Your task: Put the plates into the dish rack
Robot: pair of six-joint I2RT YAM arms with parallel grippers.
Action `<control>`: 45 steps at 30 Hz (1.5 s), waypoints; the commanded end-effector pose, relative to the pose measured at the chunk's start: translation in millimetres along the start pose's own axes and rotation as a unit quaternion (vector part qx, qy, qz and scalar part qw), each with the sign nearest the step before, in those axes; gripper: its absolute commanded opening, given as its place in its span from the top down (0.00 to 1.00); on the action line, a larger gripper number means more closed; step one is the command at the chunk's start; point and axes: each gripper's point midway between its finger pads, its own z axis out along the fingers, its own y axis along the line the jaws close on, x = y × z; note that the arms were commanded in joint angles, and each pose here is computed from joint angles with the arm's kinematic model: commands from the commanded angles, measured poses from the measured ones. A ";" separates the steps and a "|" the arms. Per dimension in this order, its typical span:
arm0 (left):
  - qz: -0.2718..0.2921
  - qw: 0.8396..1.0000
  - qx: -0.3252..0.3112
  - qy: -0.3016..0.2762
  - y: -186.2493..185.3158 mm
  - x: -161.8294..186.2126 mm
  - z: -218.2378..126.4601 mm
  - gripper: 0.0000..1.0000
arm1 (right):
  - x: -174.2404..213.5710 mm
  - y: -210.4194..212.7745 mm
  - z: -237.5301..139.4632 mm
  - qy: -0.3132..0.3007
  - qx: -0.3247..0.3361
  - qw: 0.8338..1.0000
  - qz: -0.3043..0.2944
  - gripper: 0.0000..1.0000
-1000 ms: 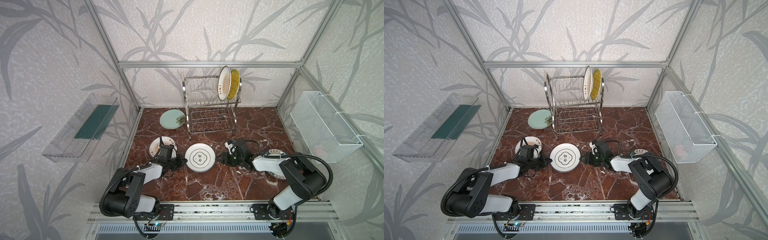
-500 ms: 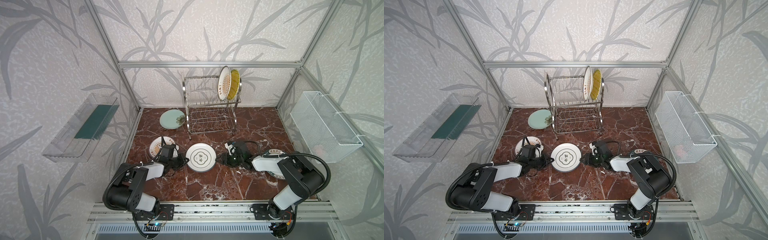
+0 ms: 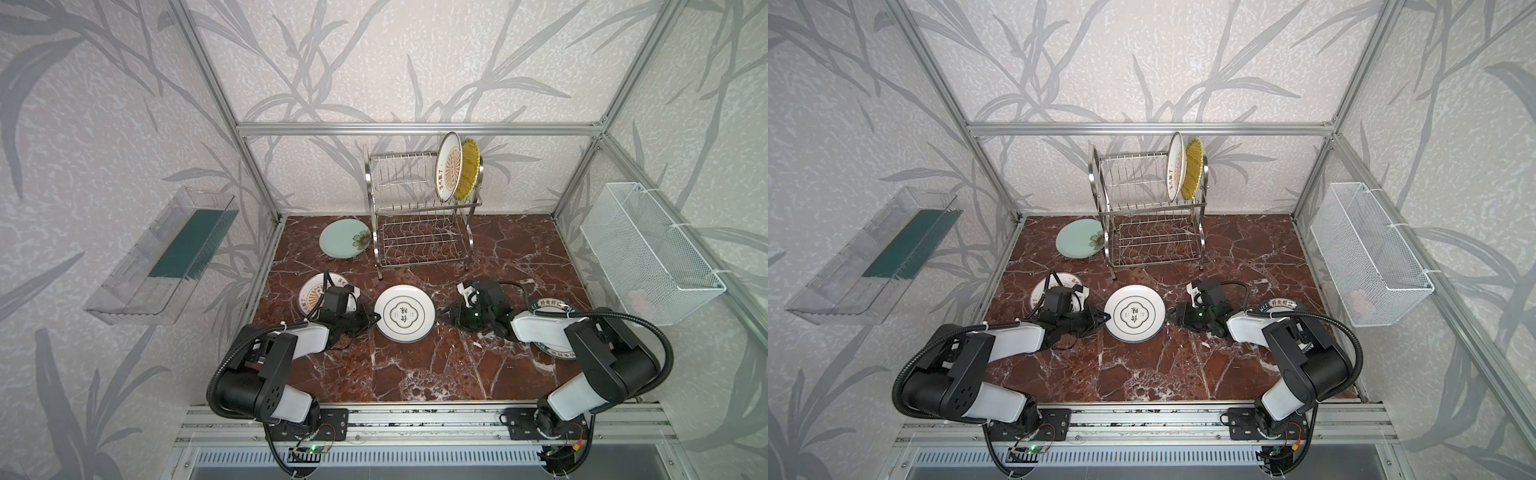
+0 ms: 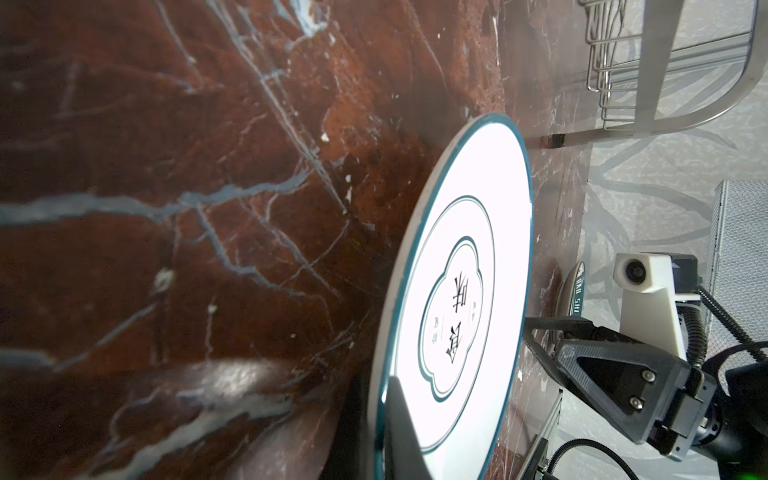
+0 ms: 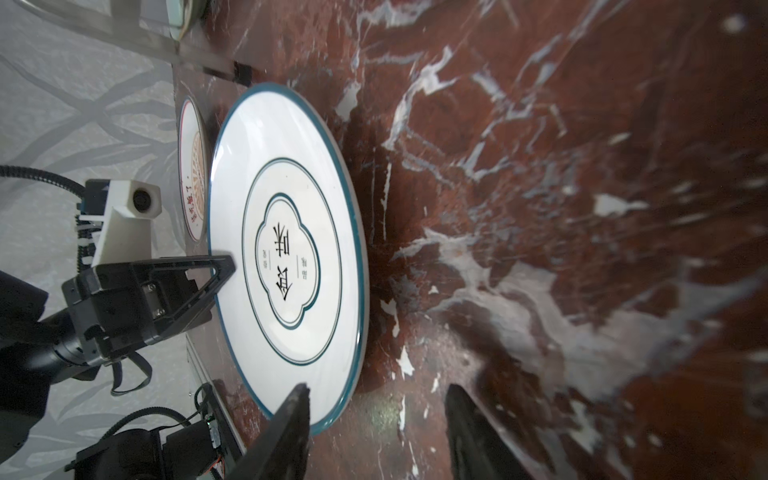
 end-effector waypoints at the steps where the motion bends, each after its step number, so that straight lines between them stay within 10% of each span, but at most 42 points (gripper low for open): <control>1: 0.003 1.000 0.008 0.001 -13.3 -3.0 -5.8 1.00 | -4.6 7.4 -16.7 -0.008 -0.012 1.000 0.001 0.48; 27: 0.066 0.989 0.127 0.026 -91.0 6.3 -16.8 1.00 | -6.5 31.4 -22.3 -0.014 -0.036 0.999 -0.015 0.49; 45: 0.084 0.985 0.148 0.041 -108.1 14.4 -12.6 1.00 | -4.2 35.4 -20.4 -0.010 -0.046 0.999 -0.017 0.80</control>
